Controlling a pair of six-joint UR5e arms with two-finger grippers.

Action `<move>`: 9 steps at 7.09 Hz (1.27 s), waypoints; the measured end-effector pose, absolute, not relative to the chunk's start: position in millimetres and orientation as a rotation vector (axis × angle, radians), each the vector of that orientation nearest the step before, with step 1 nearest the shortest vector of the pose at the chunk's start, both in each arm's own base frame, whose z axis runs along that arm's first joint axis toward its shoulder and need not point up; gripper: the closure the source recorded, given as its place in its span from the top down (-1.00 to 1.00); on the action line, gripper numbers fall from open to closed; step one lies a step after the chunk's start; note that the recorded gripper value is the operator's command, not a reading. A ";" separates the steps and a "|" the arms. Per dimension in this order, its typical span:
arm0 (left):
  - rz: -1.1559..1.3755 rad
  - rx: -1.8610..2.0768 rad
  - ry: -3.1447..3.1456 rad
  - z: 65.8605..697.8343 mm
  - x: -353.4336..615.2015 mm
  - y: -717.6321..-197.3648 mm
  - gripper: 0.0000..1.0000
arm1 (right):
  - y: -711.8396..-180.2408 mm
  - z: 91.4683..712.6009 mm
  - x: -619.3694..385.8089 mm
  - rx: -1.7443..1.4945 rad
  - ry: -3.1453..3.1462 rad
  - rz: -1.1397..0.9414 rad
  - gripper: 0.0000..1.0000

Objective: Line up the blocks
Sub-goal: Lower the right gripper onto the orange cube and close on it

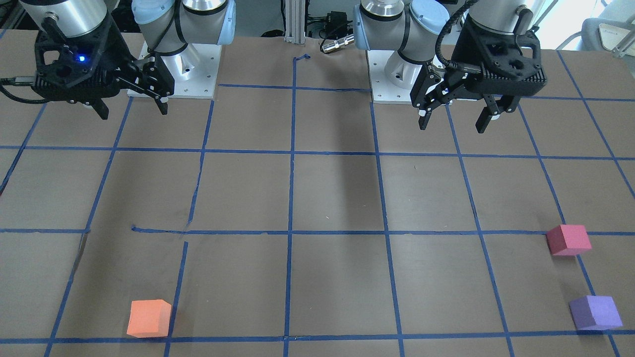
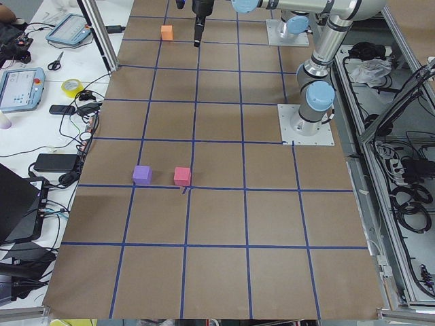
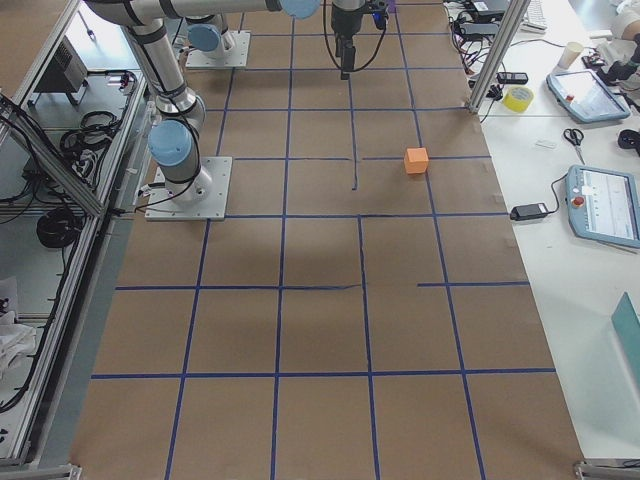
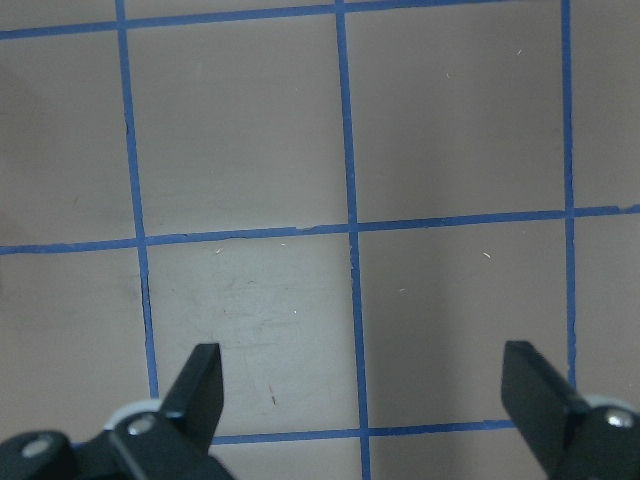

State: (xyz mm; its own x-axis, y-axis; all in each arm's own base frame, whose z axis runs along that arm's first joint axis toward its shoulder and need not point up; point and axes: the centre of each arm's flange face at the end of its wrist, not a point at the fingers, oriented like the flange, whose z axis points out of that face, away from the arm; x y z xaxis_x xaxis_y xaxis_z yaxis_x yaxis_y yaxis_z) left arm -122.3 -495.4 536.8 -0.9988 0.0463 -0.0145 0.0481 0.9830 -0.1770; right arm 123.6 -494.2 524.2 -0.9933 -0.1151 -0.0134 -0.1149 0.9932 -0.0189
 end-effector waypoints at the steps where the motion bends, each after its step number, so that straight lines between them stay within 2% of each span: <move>1: -0.279 0.074 3.118 536.8 -122.3 -495.4 1.00 | -501.9 525.4 122.7 -0.175 3.123 -0.090 1.00; 3: -0.280 0.074 3.118 537.1 -122.1 -495.2 1.00 | -548.1 492.5 120.7 -0.165 3.124 -0.144 1.00; 6: -0.279 0.074 3.118 536.9 -122.4 -495.0 1.00 | -655.5 362.9 107.2 -0.145 3.145 -0.215 1.00; 9: -0.277 0.075 3.118 536.6 -122.4 -495.2 1.00 | -711.1 265.5 81.3 -0.109 3.172 -0.214 1.00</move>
State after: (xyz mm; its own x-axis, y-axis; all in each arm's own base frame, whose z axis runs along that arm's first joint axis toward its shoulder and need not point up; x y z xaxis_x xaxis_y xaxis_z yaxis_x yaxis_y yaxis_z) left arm -122.4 -495.2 536.6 -0.9988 0.0465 -0.0143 0.0483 0.9832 -0.1761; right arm 81.3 -711.1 265.5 -0.9969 -0.0657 0.0438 -0.0710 0.9886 -0.1330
